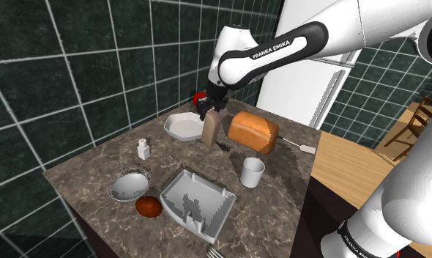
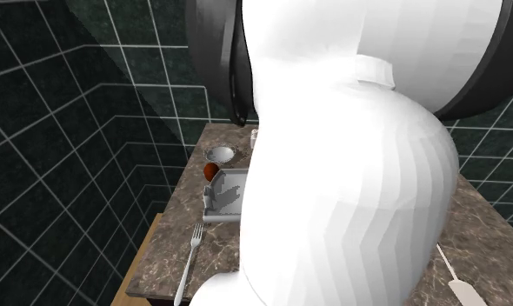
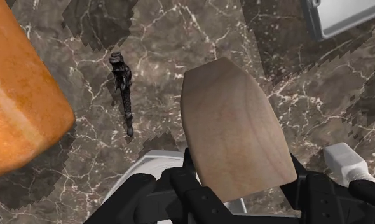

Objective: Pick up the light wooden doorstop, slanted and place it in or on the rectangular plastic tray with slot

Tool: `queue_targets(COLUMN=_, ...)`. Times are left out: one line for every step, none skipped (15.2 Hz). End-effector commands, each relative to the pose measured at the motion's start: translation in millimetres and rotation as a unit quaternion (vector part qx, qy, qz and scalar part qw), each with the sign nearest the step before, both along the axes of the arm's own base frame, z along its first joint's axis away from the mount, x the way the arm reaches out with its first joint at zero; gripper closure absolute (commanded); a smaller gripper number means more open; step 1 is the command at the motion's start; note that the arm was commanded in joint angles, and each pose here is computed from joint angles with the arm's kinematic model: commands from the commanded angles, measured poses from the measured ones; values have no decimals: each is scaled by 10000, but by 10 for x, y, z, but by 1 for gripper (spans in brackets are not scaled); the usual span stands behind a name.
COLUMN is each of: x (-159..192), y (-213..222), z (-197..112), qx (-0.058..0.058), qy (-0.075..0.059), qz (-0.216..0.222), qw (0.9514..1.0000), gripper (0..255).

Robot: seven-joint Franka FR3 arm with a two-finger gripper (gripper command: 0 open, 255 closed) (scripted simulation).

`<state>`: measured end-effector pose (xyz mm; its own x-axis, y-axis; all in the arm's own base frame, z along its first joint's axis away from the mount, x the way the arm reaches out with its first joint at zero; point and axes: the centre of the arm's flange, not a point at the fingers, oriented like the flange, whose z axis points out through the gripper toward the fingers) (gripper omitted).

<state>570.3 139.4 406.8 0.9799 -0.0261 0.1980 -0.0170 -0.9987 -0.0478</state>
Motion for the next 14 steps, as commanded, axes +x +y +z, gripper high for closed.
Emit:
queue_targets(x=11, y=4, z=97, qx=1, qy=1, qz=0, qw=10000, gripper=255)
queue_targets(x=11, y=4, z=150, qx=1, qy=1, qz=0, qw=10000, gripper=255)
queue_targets(x=11, y=4, z=203, qx=1, qy=1, qz=0, qw=10000, gripper=255)
queue_targets(x=11, y=4, z=256, qx=1, qy=1, qz=0, qw=10000, gripper=255)
queue_targets(x=11, y=4, z=309, qx=1, qy=1, qz=0, qw=10000, gripper=255)
queue_targets(x=11, y=4, z=361, qx=1, qy=1, qz=0, qw=10000, gripper=255)
queue_targets(x=11, y=4, z=414, qx=1, qy=1, qz=0, qw=10000, gripper=255)
queue_targets(x=11, y=4, z=467, qx=1, qy=1, qz=0, qw=10000, gripper=255)
queue_targets(x=11, y=4, z=478, qx=1, qy=1, qz=0, qw=10000, gripper=255)
queue_targets(x=-81, y=94, z=502, qx=1, qy=1, qz=0, qw=10000, gripper=255)
queue_targets(x=-174, y=185, z=527, qx=1, qy=1, qz=0, qw=10000, gripper=255)
queue_targets(x=-267, y=275, z=552, qx=1, qy=1, qz=0, qw=10000, gripper=255)
queue_targets(x=-359, y=366, z=577, qx=1, qy=1, qz=0, qw=10000, gripper=255)
queue_targets(x=-452, y=457, z=602, qx=1, qy=1, qz=0, qw=10000, gripper=255)
